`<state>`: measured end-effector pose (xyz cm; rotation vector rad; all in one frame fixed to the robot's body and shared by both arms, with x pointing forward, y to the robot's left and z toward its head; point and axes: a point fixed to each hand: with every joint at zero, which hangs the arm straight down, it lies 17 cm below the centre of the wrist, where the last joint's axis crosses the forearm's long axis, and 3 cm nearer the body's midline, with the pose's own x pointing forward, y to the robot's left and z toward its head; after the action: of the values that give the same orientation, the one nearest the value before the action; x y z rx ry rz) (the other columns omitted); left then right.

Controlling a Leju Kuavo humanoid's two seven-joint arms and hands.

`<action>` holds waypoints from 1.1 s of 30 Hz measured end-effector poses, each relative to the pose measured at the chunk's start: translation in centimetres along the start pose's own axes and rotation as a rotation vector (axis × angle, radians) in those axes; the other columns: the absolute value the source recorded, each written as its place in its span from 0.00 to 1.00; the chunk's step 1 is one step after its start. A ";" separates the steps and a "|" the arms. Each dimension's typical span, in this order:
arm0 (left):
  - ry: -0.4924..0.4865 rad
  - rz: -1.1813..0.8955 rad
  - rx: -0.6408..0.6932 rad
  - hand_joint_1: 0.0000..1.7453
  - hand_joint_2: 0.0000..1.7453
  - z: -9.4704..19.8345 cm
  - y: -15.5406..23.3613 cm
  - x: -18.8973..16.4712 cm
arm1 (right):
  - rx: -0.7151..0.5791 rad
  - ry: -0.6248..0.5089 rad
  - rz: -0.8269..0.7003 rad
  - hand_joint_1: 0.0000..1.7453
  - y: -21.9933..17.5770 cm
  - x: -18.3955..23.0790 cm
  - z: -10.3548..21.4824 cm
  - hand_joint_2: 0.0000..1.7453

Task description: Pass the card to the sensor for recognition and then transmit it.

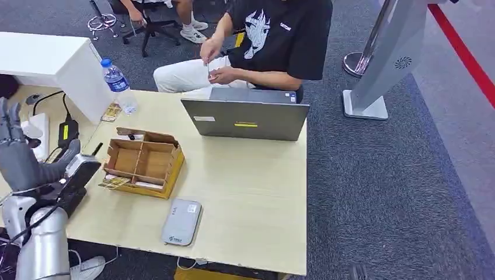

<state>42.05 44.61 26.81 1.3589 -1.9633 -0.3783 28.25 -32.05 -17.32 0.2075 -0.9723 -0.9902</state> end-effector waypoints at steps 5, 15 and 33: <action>0.035 -0.025 0.035 0.00 1.00 1.3 2.0 -1.1 | -0.005 0.003 0.002 0.00 -0.4 -0.2 0.2 1.00; 0.376 0.605 0.414 1.00 1.00 11.4 11.4 -12.7 | -0.220 0.046 0.099 1.00 -9.2 -0.9 2.6 1.00; 1.412 0.431 0.739 1.00 1.00 48.1 11.2 -27.2 | -0.569 0.402 0.329 1.00 -20.2 -4.6 7.4 1.00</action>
<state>6.31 66.44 -10.93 0.9831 -1.0349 1.2867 9.37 -38.01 -26.90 -0.2192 -0.3186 -0.8393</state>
